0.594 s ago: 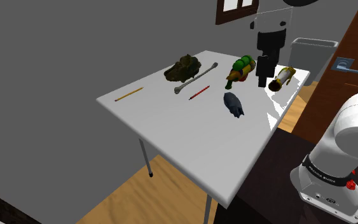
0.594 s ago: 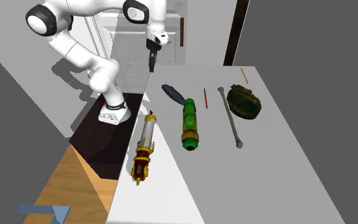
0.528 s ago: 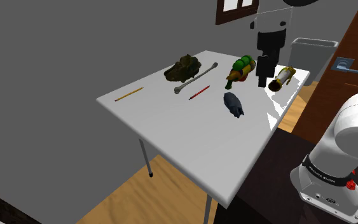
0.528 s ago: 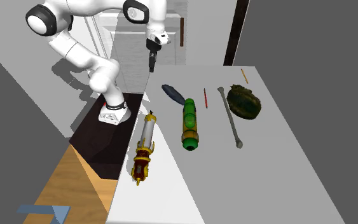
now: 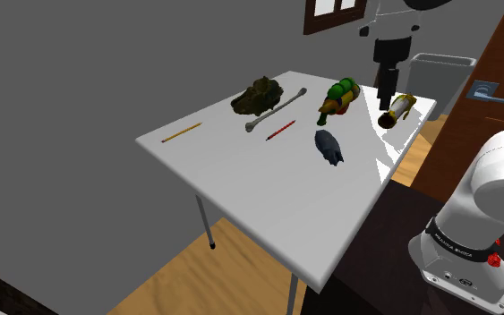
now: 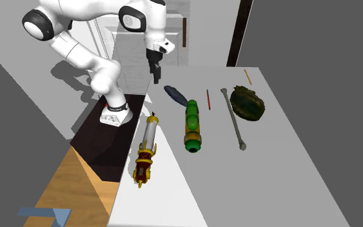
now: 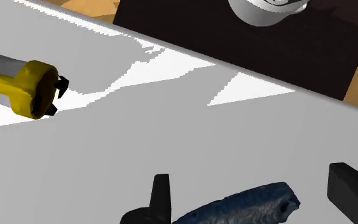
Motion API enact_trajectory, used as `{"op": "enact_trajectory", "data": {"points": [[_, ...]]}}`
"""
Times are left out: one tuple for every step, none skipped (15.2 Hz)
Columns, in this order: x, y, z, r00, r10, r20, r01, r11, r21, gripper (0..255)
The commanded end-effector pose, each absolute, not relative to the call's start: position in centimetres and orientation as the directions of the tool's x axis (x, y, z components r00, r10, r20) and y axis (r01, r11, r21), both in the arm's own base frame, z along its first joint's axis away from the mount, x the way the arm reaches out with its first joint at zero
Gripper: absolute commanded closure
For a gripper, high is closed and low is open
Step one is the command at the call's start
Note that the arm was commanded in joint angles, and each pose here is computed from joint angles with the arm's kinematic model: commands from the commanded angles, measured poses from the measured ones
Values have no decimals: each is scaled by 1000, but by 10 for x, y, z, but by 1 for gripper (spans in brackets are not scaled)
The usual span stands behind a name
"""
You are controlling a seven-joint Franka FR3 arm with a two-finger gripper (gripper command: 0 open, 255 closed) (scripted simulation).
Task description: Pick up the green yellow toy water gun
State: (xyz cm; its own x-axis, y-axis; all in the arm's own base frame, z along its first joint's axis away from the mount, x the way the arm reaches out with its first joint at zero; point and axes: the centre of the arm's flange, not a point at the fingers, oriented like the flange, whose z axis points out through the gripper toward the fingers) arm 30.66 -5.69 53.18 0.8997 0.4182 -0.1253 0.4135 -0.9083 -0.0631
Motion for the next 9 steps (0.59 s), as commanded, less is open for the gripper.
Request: {"op": "enact_trajectory", "data": {"points": [[315,-83,529,852,512,-108,507,-859,-70,0],[320,-95,528,827,553,-99,548,-833,-73,0],[325,-107,527,801,592,-90,588,-806,-76,0],[332,-118,526,772,631,-81,626,-776,-78,0],[338,-129,525,741,668,-72,663,-744,-80,0],[345,-140,524,709,703,-62,698,-711,-81,0],[353,-151,522,674,736,-53,732,-676,-82,0],[361,-161,521,639,768,-43,764,-640,-82,0],[370,-170,520,601,798,-33,794,-602,-82,0]]}}
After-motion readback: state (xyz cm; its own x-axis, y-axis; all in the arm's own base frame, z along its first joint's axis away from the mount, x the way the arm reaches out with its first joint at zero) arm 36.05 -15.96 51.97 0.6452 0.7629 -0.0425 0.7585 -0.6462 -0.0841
